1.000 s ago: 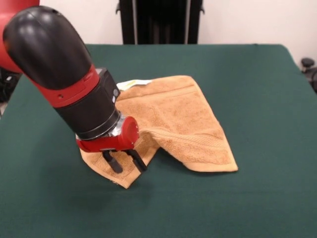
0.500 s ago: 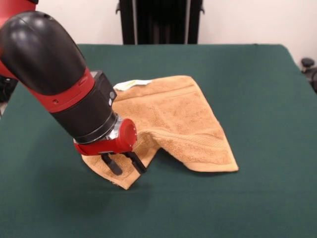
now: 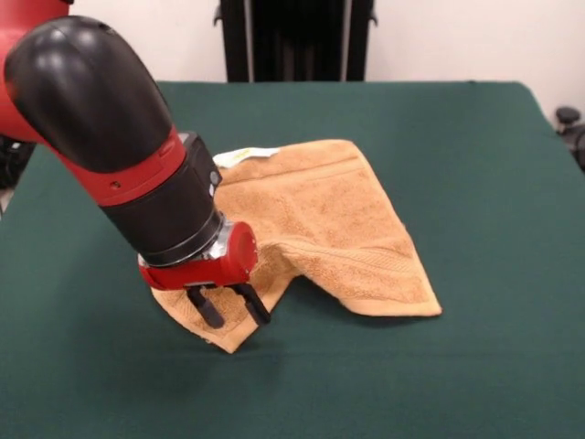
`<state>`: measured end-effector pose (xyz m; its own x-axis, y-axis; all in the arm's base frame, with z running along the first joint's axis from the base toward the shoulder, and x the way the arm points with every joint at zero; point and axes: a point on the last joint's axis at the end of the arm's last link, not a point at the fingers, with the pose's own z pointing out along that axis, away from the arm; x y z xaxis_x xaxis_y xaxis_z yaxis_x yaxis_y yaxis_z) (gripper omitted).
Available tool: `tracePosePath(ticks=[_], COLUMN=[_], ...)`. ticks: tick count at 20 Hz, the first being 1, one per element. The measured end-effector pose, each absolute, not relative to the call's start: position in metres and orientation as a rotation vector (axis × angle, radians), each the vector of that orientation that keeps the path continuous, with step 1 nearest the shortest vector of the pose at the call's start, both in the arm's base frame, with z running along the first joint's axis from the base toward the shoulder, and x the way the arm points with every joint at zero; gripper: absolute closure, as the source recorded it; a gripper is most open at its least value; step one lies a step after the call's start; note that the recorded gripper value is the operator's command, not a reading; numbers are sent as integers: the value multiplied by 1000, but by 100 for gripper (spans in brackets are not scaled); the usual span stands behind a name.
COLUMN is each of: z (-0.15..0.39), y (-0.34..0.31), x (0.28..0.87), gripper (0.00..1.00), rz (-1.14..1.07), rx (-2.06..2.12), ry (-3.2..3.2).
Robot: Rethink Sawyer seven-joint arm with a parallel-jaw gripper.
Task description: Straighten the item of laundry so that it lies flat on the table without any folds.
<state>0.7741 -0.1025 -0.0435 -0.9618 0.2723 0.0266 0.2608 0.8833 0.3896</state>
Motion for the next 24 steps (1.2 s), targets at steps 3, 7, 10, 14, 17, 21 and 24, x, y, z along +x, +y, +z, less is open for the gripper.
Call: tracePosePath(ticks=[3, 7, 10, 14, 17, 21, 24], z=[-43, -42, -43, -43, -44, -44, -44], y=[-100, -101, -103, -105, -110, -114, -120], x=[778, 783, 785, 787, 791, 797, 804], gripper=[0, 0, 0, 0, 0, 0, 0], rz=[570, 493, 468, 467, 466, 466, 454], rx=[401, 370, 363, 351, 346, 334, 321], ry=[3005, 2974, 2957, 2950, 2938, 2919, 2899])
